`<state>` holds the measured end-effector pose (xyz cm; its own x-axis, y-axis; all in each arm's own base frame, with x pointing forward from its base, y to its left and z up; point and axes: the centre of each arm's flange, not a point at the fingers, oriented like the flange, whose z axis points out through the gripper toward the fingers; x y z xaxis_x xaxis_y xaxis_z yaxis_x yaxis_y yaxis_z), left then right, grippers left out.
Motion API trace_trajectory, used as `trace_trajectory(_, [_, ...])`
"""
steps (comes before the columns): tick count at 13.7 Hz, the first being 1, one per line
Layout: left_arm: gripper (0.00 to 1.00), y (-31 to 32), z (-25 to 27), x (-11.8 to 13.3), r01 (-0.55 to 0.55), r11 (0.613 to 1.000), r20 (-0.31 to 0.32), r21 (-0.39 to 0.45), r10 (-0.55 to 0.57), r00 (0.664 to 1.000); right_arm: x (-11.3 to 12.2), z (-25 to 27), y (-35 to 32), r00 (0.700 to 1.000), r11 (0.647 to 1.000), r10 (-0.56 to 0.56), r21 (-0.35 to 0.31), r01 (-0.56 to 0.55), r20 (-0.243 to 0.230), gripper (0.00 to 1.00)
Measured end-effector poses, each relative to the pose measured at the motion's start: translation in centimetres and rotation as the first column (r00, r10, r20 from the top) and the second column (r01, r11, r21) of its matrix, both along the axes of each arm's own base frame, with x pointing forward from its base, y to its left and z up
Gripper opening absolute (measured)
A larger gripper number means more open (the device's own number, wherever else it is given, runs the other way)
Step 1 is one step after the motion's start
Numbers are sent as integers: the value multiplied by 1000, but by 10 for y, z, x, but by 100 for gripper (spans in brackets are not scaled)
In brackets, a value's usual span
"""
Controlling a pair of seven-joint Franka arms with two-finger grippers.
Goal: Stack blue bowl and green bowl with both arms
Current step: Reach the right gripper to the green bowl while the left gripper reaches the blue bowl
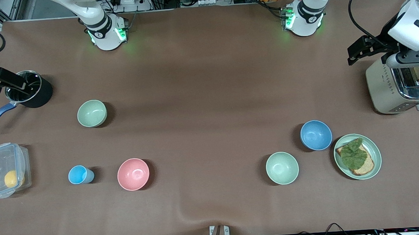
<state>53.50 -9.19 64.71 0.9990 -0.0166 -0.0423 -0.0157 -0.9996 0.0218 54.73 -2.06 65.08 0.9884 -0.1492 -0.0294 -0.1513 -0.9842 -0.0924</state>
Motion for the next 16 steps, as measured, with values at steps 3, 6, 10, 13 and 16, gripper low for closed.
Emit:
trace_trajectory(3, [100,-1,-1,0,1,1000,-3,0,-1,1000,0,2,5,999,999,32,-10,-32,5,100])
trace_trajectory(6, [100,-1,-5,0,1,1000,-10,2,-1,1000,0,2,14,991,989,133,-64,-132,5,100])
trace_trajectory(10, [100,-1,-17,2,2,1000,-30,4,-2,1000,0,2,16,988,986,152,-70,-151,5,100])
trace_trajectory(13, [100,-5,-36,7,8,1000,-36,10,-8,999,-1,-1,13,989,986,148,-68,-149,-12,100])
trace_trajectory(16, [100,-9,-69,17,23,999,-75,39,-20,997,6,-16,9,988,987,145,-67,-148,-48,100])
